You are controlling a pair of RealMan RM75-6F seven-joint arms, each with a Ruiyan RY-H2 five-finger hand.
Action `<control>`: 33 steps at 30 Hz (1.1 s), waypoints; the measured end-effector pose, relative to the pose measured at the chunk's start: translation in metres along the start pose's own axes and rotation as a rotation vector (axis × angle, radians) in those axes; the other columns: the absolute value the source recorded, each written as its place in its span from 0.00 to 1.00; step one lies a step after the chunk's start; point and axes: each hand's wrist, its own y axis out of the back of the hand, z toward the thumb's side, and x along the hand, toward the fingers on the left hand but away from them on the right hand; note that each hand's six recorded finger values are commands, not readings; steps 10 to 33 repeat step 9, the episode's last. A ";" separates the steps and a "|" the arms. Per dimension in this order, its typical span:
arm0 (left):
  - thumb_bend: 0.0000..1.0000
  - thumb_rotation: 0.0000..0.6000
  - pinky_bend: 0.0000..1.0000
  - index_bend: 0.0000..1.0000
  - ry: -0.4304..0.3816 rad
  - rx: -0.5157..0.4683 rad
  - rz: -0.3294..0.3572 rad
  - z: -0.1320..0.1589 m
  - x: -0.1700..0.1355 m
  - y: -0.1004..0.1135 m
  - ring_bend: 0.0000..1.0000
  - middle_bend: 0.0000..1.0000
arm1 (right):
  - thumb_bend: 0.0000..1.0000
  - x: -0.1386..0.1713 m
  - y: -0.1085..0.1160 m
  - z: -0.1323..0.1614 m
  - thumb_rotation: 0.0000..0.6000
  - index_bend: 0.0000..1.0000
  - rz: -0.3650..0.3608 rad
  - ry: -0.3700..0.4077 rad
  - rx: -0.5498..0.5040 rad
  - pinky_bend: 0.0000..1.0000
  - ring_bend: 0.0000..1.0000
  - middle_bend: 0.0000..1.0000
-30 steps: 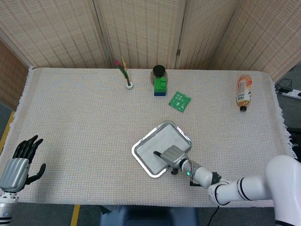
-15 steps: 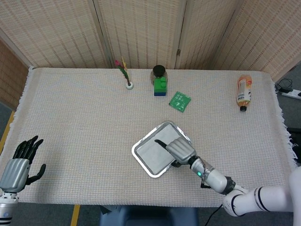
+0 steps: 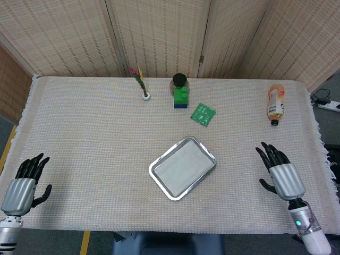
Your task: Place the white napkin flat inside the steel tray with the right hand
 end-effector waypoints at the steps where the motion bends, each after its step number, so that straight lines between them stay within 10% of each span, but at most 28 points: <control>1: 0.50 1.00 0.00 0.00 0.002 0.007 -0.001 0.000 0.000 -0.001 0.00 0.00 | 0.29 0.007 -0.001 -0.011 1.00 0.00 -0.001 -0.025 0.005 0.12 0.01 0.00; 6: 0.50 1.00 0.00 0.00 0.002 0.019 -0.007 0.002 0.002 -0.004 0.00 0.00 | 0.29 0.037 -0.003 -0.053 1.00 0.00 -0.017 -0.108 0.022 0.09 0.00 0.00; 33: 0.50 1.00 0.00 0.00 0.004 0.035 -0.016 0.003 0.003 -0.007 0.00 0.00 | 0.29 0.037 0.001 -0.051 1.00 0.00 -0.019 -0.095 0.022 0.09 0.00 0.00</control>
